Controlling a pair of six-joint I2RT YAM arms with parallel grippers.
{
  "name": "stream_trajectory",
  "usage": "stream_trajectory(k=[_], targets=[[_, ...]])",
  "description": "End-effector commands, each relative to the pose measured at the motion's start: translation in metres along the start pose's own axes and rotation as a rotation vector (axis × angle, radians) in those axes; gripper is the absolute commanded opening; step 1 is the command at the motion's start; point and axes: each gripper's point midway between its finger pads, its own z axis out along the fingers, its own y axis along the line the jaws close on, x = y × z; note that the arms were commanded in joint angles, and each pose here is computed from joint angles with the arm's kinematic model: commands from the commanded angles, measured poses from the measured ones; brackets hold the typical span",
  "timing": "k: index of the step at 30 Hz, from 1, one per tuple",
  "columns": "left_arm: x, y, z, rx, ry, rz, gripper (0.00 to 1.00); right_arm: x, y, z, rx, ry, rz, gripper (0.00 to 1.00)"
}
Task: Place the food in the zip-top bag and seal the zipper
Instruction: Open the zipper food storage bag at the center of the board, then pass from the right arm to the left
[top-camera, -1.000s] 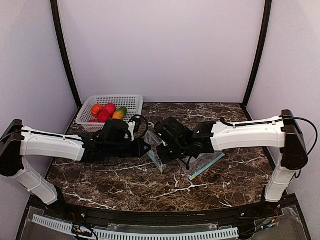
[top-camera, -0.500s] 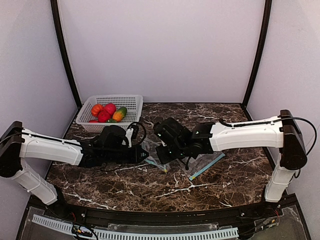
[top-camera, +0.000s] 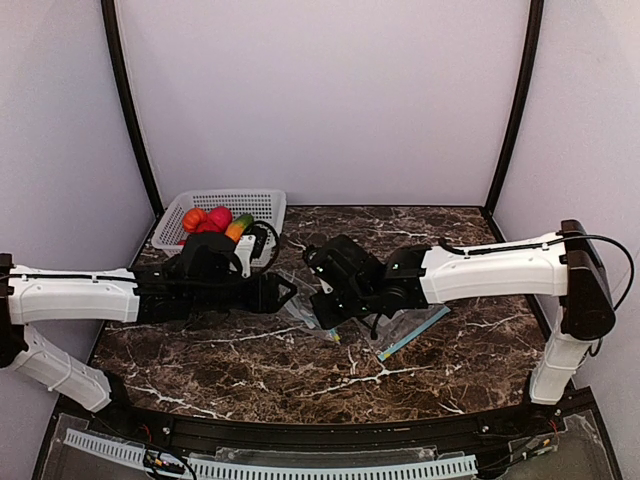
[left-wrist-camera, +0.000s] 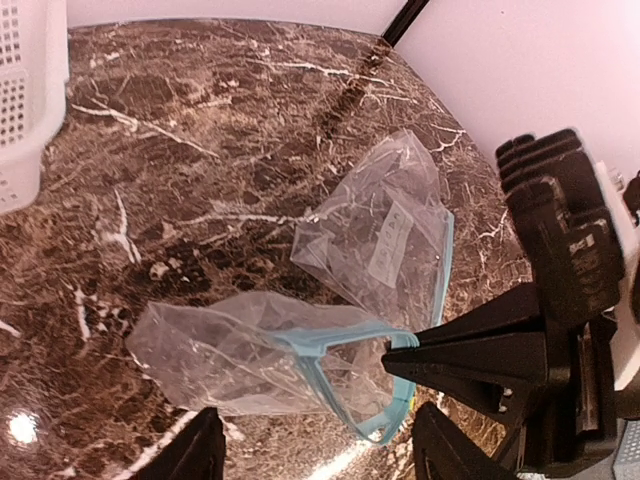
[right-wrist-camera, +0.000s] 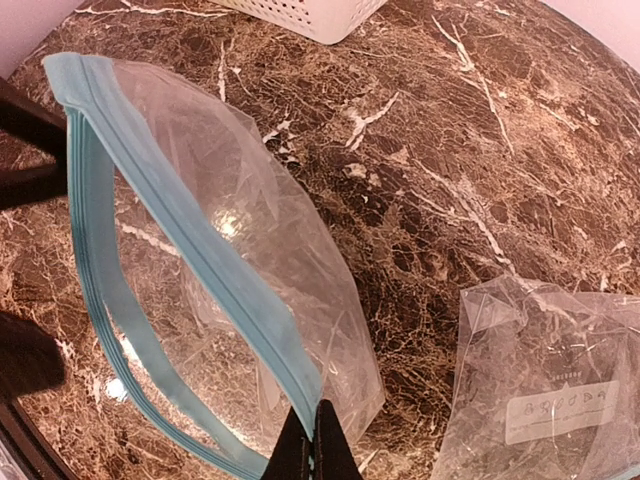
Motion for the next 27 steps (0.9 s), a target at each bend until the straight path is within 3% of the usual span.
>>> stream_trajectory(k=[1, 5, 14, 24, 27], targets=[[-0.013, 0.024, -0.021, -0.136, 0.002, 0.109, 0.70, -0.011, 0.001, -0.008, -0.017, -0.038, -0.002, 0.00], [-0.021, 0.024, -0.028, -0.134, 0.012, 0.169, 0.79, -0.011, 0.001, -0.008, -0.016, -0.035, -0.009, 0.00], [-0.040, 0.016, -0.022, -0.098, 0.031, 0.227, 0.87, -0.010, 0.002, -0.005, -0.014, -0.027, -0.013, 0.00], [-0.041, 0.008, -0.003, -0.064, 0.070, 0.265, 0.87, -0.009, 0.002, -0.004, -0.012, -0.018, -0.017, 0.00], [-0.039, 0.002, 0.000, -0.030, 0.078, 0.279, 0.81, -0.009, 0.002, -0.003, -0.011, -0.018, -0.017, 0.00]])
